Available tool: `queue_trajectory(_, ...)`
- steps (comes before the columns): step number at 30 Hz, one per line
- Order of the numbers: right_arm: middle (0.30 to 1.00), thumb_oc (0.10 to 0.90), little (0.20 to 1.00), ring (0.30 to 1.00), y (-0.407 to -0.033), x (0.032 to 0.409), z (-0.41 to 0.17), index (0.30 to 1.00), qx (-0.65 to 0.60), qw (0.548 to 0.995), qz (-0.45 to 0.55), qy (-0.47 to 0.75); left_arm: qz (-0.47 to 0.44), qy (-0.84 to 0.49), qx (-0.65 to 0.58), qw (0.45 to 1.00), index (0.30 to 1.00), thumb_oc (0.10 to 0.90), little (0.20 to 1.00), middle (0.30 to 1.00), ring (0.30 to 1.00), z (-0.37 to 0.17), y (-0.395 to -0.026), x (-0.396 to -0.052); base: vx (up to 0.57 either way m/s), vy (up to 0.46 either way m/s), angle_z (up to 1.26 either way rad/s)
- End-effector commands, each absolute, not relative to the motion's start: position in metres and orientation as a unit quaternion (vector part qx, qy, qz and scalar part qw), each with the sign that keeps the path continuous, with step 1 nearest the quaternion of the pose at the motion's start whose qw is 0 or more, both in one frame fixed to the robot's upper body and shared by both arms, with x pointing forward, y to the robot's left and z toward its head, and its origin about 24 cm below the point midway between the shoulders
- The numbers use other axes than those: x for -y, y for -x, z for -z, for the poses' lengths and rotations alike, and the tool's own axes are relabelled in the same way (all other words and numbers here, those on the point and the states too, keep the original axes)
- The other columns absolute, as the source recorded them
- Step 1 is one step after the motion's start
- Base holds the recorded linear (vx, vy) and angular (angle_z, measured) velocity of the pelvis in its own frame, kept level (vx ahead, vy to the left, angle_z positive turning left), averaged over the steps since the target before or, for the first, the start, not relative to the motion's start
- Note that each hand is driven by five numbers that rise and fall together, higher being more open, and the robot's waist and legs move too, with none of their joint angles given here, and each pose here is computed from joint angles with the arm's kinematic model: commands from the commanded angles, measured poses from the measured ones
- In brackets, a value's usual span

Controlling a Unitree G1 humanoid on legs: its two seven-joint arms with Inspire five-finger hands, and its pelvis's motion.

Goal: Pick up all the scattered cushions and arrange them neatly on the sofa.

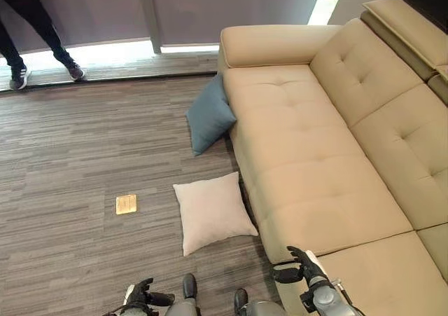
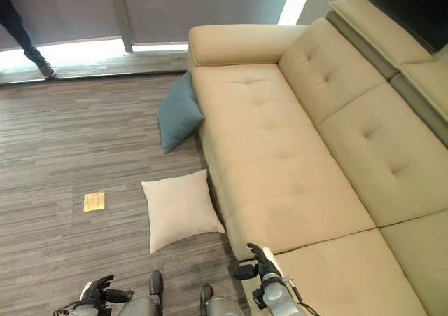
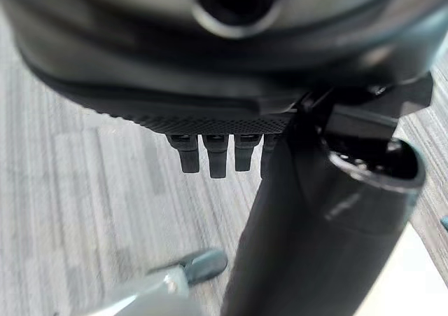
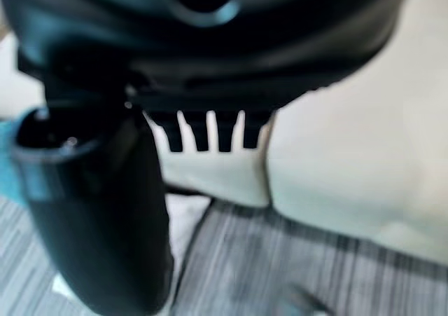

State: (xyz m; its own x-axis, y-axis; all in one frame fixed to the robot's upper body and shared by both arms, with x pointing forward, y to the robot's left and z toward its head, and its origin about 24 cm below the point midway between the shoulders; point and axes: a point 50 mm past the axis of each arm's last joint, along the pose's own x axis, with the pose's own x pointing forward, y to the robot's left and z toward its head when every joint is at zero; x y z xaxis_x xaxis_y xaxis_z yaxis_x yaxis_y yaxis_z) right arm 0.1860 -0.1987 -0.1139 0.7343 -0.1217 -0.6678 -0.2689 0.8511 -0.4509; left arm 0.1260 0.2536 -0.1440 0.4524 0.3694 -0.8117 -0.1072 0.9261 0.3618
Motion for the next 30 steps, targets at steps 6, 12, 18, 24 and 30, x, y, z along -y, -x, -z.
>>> queue_trajectory(6,0.9,0.8,0.9,0.9,-0.22,0.184,0.089,0.9,-0.28,0.919,-0.052,0.273,-0.187,-0.155,-0.485,0.84,0.9,0.8,0.9,0.9,0.9,0.133,-0.12,-0.286,0.12,0.062,-0.11)
queue_trajectory(12,0.9,0.8,0.9,0.9,-0.229,0.188,0.082,0.9,-0.266,0.923,-0.044,0.274,-0.181,-0.147,-0.49,0.84,0.9,0.8,0.9,0.9,0.9,0.136,-0.121,-0.28,0.17,-0.05,0.02)
queue_trajectory(18,0.9,0.8,0.9,0.9,-0.217,0.199,0.086,0.9,-0.277,0.918,-0.033,0.281,-0.149,-0.156,-0.487,0.846,0.9,0.8,0.9,0.9,0.9,0.138,-0.126,-0.267,0.19,-0.188,0.3)
queue_trajectory(24,0.9,0.8,0.9,0.9,-0.218,0.213,0.082,0.9,-0.273,0.915,-0.017,0.296,-0.127,-0.155,-0.469,0.86,0.9,0.8,0.9,0.9,0.9,0.136,-0.138,-0.255,0.12,-0.127,0.39)
queue_trajectory(30,0.9,0.8,0.9,0.9,-0.217,0.218,0.082,0.9,-0.277,0.915,-0.006,0.294,-0.109,-0.162,-0.468,0.862,0.9,0.8,0.9,0.9,0.9,0.137,-0.139,-0.248,0.17,0.044,0.16)
